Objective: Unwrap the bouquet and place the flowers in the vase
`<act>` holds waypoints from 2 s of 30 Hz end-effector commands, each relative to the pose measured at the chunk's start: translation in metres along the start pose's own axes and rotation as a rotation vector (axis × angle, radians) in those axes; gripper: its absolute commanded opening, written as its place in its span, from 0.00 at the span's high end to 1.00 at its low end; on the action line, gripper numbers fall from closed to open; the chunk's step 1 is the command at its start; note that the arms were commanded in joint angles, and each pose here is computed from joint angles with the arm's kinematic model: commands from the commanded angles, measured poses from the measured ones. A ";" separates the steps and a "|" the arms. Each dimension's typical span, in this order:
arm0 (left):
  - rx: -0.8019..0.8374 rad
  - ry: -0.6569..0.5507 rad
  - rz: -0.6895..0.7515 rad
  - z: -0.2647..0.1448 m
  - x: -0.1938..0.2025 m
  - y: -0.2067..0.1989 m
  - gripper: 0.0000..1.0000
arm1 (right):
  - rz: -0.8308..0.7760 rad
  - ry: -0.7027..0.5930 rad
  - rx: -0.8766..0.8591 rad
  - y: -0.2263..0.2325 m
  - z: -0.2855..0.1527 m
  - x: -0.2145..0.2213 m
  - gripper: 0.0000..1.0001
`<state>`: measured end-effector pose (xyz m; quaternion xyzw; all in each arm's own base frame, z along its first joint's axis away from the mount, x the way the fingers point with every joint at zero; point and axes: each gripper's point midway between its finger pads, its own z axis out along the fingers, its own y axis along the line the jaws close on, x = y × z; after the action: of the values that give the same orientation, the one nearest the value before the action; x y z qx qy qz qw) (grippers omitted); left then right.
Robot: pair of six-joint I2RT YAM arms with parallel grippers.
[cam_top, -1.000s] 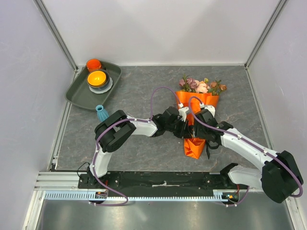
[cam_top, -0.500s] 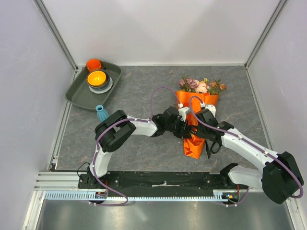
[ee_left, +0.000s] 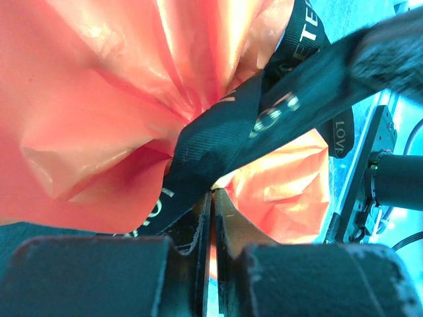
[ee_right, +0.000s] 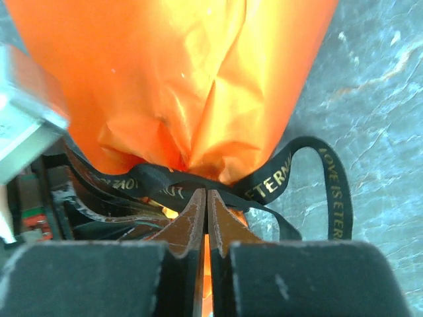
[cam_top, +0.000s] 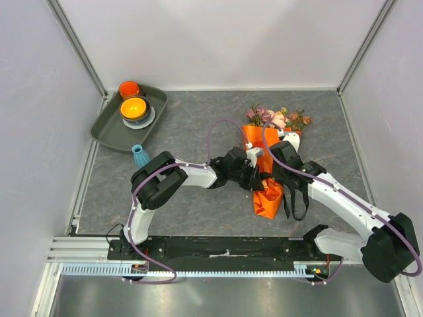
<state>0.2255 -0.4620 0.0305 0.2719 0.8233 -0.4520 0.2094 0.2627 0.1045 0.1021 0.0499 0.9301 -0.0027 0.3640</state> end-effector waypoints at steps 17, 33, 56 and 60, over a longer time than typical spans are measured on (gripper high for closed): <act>-0.011 0.047 -0.007 0.007 0.008 0.006 0.90 | 0.245 -0.860 -0.027 -0.033 -0.281 -0.311 1.00; -0.003 0.058 -0.014 0.008 0.009 0.005 0.90 | 0.607 -1.360 -0.145 -0.124 -0.475 -0.346 1.00; -0.007 0.052 -0.007 0.005 0.008 0.004 0.90 | 0.616 -1.104 0.513 -0.222 -0.395 -0.219 1.00; -0.010 0.052 -0.007 0.004 0.008 0.005 0.90 | 0.560 -1.043 0.593 -0.229 -0.375 -0.194 1.00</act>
<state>0.2269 -0.4659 0.0298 0.2730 0.8247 -0.4517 0.2031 0.1480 -0.1091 0.5218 0.3586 0.5363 -0.1444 0.7503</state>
